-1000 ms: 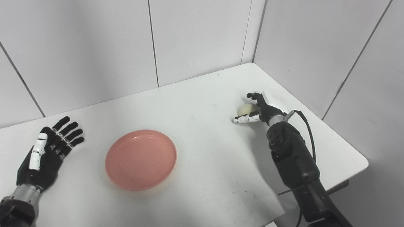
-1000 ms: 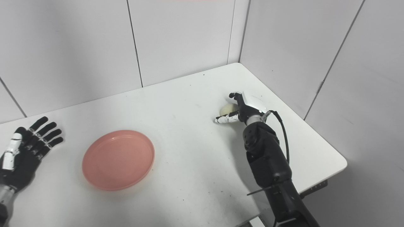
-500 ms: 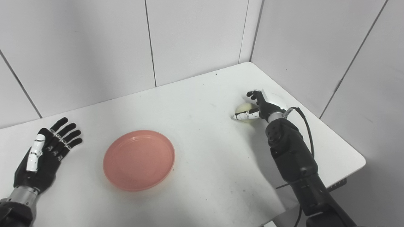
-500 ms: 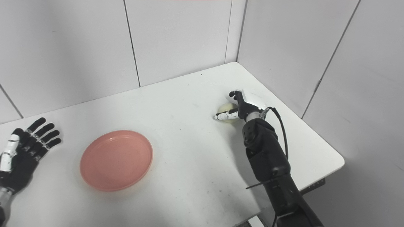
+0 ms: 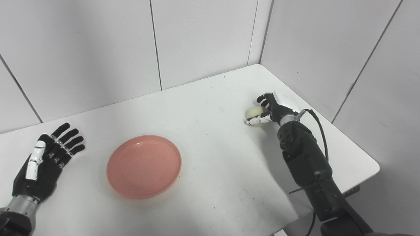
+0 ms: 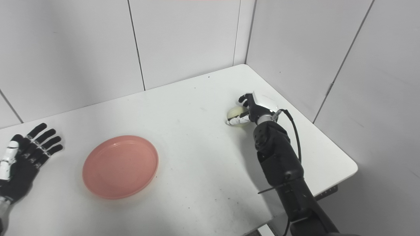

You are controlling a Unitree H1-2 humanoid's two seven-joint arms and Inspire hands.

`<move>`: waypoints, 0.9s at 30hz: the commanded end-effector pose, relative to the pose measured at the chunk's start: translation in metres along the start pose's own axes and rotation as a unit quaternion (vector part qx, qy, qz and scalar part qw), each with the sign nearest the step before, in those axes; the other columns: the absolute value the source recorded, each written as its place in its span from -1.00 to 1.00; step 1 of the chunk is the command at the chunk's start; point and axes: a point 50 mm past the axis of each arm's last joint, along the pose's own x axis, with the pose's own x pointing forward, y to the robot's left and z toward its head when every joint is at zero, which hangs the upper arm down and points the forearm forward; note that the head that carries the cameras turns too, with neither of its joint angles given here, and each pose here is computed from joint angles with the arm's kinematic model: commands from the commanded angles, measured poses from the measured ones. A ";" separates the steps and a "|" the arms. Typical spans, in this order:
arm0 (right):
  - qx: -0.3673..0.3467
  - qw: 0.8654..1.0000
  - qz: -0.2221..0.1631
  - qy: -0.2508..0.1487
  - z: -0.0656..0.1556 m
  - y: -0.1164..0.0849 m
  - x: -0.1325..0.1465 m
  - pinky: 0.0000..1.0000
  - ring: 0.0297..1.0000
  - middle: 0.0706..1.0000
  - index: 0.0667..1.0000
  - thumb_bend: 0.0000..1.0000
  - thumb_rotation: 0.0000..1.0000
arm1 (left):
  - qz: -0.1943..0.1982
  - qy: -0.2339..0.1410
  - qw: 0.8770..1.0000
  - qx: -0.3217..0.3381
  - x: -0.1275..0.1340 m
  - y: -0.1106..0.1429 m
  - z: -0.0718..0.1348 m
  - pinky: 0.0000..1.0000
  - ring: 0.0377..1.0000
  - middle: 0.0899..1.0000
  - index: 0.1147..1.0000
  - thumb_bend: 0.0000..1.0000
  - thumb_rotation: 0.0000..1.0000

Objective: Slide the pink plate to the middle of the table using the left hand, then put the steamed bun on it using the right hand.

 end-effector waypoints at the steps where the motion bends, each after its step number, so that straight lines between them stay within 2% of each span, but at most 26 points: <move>1: 0.005 1.000 0.001 -0.013 0.006 -0.011 0.004 -0.25 -0.24 -0.12 0.07 0.06 -0.99 | 0.052 0.111 0.991 -0.058 -0.067 0.015 -0.075 0.56 0.58 0.61 0.59 0.03 0.61; 5: 0.008 1.000 0.007 -0.013 0.006 -0.010 0.003 -0.31 -0.30 -0.12 0.06 0.02 -1.00 | 0.051 0.112 0.991 -0.057 -0.067 0.015 -0.074 0.56 0.58 0.60 0.59 0.03 0.60; 16: 0.008 1.000 0.021 -0.002 0.006 -0.009 0.004 -0.31 -0.29 -0.09 0.04 0.02 -1.00 | 0.045 0.114 0.991 -0.053 -0.067 0.015 -0.072 0.57 0.59 0.62 0.60 0.02 0.62; 22: 0.009 1.000 -0.006 -0.013 0.011 -0.015 0.000 -0.31 -0.30 -0.11 0.07 0.01 -1.00 | 0.042 0.116 0.991 -0.052 -0.066 0.014 -0.073 0.57 0.60 0.62 0.60 0.03 0.61; 27: 0.010 0.999 -0.025 -0.038 0.023 -0.024 -0.009 -0.30 -0.30 -0.10 0.07 0.01 -1.00 | 0.041 0.115 0.991 -0.050 -0.065 0.011 -0.074 0.56 0.59 0.61 0.59 0.04 0.60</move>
